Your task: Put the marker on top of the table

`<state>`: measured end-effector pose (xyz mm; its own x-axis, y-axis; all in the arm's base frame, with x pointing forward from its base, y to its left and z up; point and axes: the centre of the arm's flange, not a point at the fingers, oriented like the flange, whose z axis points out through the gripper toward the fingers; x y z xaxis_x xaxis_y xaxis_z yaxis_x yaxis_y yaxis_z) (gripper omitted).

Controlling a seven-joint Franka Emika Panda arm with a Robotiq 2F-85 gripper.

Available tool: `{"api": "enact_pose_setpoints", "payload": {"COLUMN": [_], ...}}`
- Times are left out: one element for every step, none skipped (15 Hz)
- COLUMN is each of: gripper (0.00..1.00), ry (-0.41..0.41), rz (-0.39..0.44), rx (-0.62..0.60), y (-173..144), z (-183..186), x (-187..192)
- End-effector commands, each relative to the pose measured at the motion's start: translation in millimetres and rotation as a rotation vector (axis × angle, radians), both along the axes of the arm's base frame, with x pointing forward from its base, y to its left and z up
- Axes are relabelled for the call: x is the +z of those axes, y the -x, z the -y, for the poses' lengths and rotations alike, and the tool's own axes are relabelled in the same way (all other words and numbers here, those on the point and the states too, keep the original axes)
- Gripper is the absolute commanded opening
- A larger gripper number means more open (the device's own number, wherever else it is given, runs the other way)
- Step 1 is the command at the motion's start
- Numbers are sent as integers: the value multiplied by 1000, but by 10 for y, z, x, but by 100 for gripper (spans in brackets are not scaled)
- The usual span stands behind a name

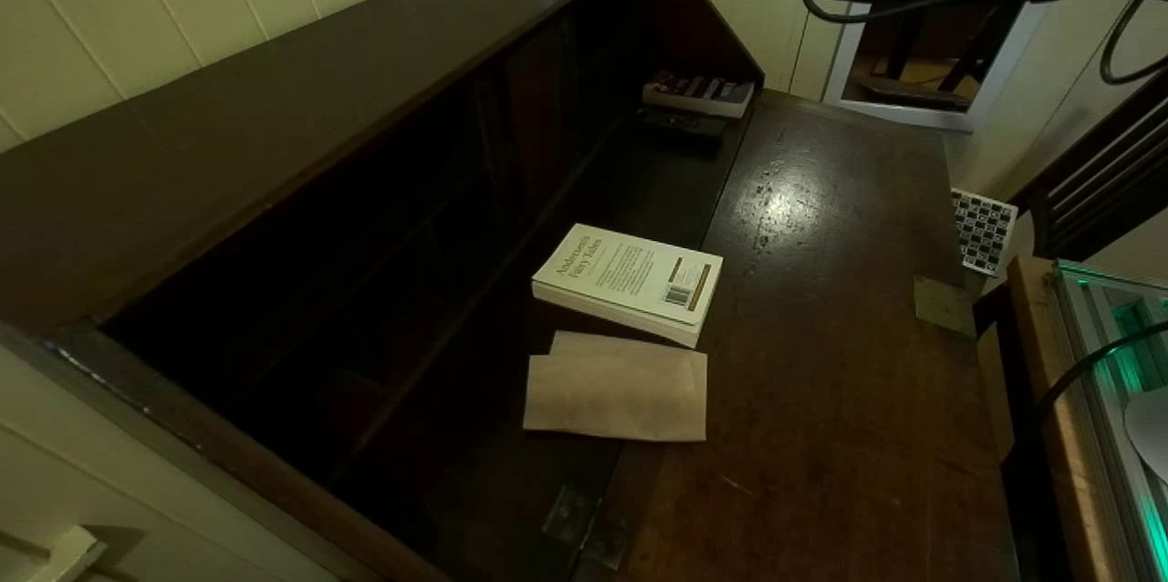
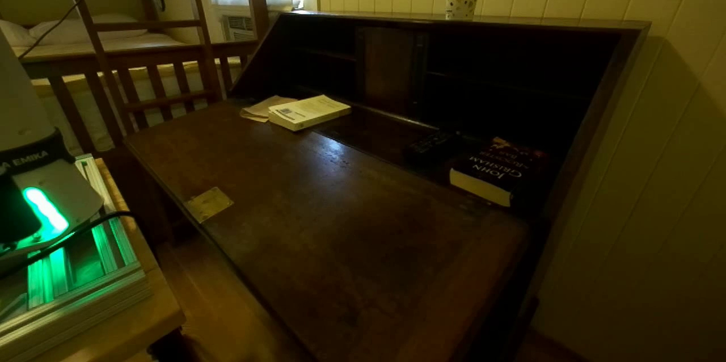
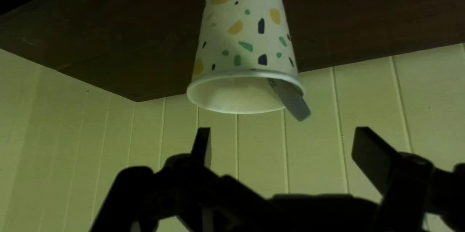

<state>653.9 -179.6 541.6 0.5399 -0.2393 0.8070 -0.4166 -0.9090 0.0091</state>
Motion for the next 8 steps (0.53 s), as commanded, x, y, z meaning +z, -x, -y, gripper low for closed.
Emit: {"api": "enact_pose_setpoints", "payload": {"gripper": [100, 100, 100, 100, 100, 100, 100, 100], "ry": [16, 19, 21, 24, 28, 29, 29, 29], "rz": [35, 40, 49, 60, 67, 73, 79, 84], "rx": [-23, -29, -36, -43, -47, -52, -56, -59], "y": [-63, -77, -91, -105, -116, -139, -156, -170], "z": [-72, -71, -70, -60, -54, -49, -51, -56], "x": [-62, -80, -91, -100, -108, -123, -141, -157]}}
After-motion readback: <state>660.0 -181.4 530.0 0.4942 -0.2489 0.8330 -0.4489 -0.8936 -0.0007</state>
